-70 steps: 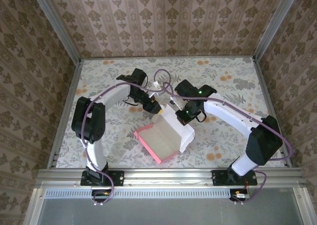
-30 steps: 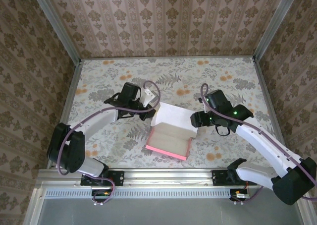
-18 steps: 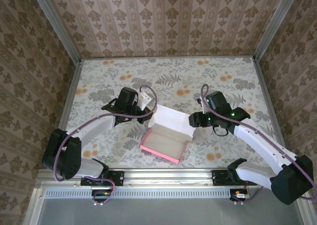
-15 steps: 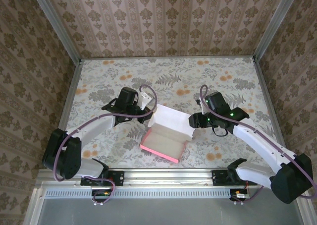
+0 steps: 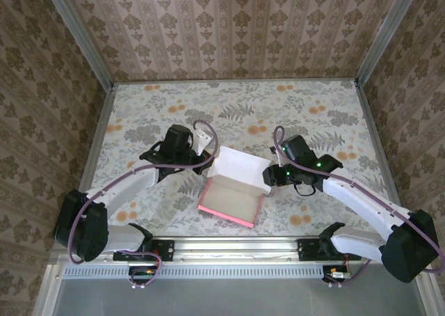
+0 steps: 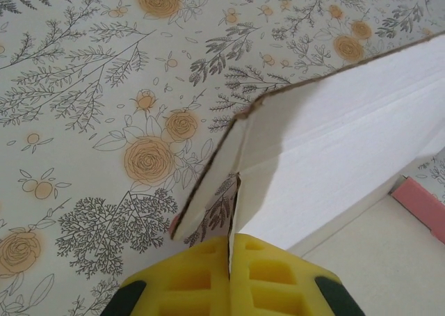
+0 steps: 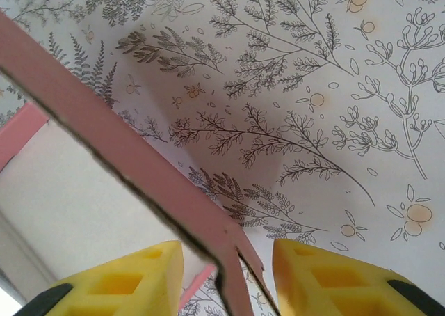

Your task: Fold the paper box

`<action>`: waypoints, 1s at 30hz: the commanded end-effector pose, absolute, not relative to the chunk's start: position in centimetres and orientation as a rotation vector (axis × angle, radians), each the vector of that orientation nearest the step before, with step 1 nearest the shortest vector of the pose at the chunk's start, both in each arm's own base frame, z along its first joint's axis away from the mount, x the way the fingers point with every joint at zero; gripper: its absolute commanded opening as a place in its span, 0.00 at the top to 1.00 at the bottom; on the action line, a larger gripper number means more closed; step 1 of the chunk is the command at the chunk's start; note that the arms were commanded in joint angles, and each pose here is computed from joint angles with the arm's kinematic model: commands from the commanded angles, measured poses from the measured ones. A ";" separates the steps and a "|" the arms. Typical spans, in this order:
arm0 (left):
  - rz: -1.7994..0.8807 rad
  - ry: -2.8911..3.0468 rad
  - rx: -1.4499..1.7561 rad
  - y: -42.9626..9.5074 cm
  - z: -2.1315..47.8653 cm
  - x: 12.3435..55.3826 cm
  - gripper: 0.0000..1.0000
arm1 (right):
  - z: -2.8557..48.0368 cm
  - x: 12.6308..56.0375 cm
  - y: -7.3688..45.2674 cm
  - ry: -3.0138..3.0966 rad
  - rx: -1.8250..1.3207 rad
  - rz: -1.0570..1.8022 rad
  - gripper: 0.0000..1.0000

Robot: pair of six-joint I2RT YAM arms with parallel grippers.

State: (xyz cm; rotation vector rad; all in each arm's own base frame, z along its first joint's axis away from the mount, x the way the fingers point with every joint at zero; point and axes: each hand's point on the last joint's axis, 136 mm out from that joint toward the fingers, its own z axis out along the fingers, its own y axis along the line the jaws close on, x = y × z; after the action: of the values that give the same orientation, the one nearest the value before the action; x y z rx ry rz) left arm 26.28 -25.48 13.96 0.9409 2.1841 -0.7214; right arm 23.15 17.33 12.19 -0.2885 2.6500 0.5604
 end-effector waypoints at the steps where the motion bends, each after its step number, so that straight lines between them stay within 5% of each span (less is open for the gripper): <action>1: -0.714 2.198 0.922 -25.2 13.8 26.0 0.99 | 12.4 24.1 17.4 2.618 -0.286 0.513 0.64; 20: -0.616 2.257 0.749 -25.6 14.6 26.8 0.99 | 13.8 24.8 16.8 2.614 -0.118 0.431 0.90; 30: -0.629 2.215 0.530 -27.1 17.2 28.2 0.93 | 16.8 27.9 15.9 2.468 0.126 0.292 0.95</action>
State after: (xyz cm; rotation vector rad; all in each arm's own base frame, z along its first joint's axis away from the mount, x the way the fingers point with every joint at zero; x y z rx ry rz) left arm 27.38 -26.44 14.84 0.6445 2.2617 -0.6041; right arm 25.77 16.35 14.77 -0.0163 2.5717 0.3410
